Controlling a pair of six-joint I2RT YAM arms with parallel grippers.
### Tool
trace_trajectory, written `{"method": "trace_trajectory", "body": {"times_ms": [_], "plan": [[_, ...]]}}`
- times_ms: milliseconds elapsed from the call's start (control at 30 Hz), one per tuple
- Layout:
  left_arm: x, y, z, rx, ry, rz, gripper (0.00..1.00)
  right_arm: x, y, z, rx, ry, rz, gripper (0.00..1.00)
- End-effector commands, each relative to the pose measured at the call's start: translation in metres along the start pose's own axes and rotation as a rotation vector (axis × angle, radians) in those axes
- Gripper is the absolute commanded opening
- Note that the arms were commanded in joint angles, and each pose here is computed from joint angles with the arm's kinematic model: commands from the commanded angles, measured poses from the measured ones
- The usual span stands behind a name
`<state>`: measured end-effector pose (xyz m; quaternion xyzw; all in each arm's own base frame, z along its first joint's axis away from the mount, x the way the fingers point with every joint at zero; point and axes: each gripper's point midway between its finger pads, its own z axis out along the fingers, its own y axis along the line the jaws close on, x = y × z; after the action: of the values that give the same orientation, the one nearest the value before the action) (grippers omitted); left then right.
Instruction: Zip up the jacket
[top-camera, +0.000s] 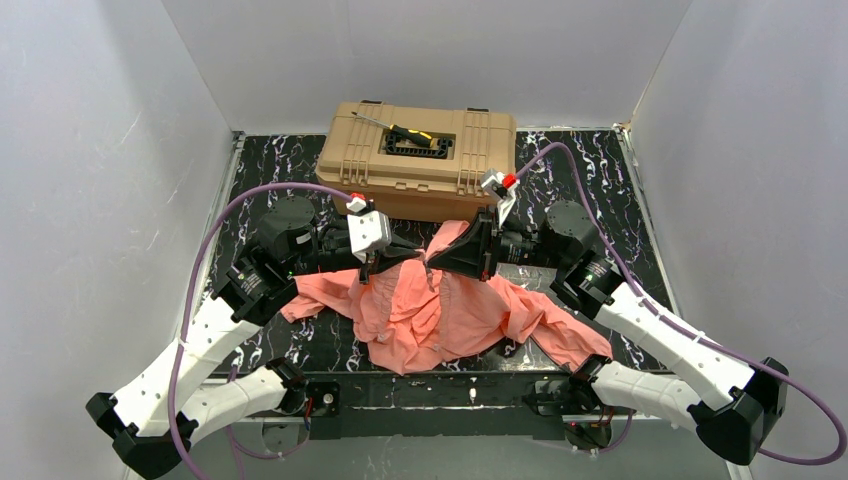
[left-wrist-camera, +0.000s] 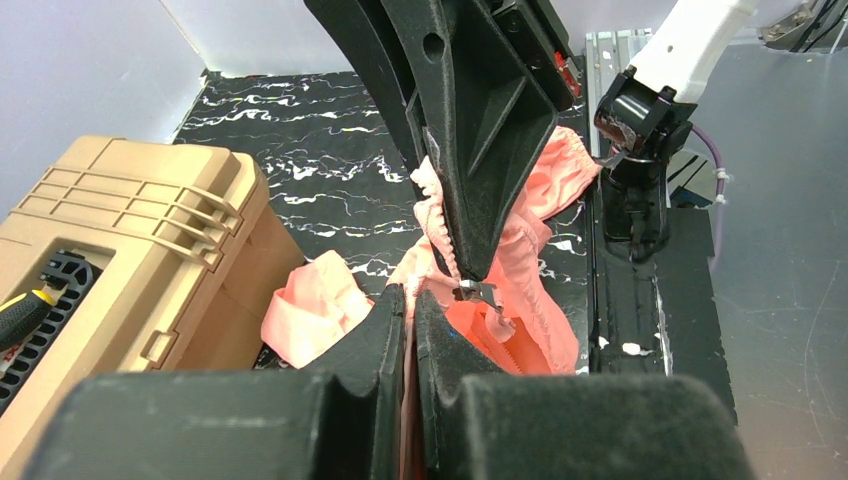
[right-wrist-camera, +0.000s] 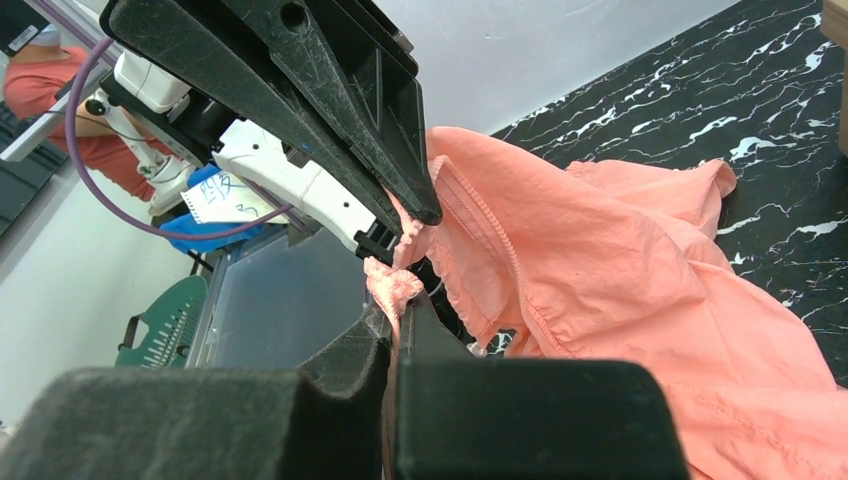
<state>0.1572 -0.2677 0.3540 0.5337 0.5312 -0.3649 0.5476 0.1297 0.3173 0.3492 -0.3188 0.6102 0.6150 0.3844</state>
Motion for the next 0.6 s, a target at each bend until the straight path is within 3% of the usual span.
{"method": "trace_trajectory", "body": {"times_ms": [0, 567], "plan": [[-0.009, -0.009, -0.005, 0.031, -0.022, 0.024, 0.00, -0.030, 0.020, -0.002, -0.044, -0.101, -0.062, 0.01], [-0.006, -0.006, -0.003, 0.017, 0.003, 0.059, 0.00, -0.024, 0.008, -0.003, 0.021, -0.096, -0.007, 0.01]]}}
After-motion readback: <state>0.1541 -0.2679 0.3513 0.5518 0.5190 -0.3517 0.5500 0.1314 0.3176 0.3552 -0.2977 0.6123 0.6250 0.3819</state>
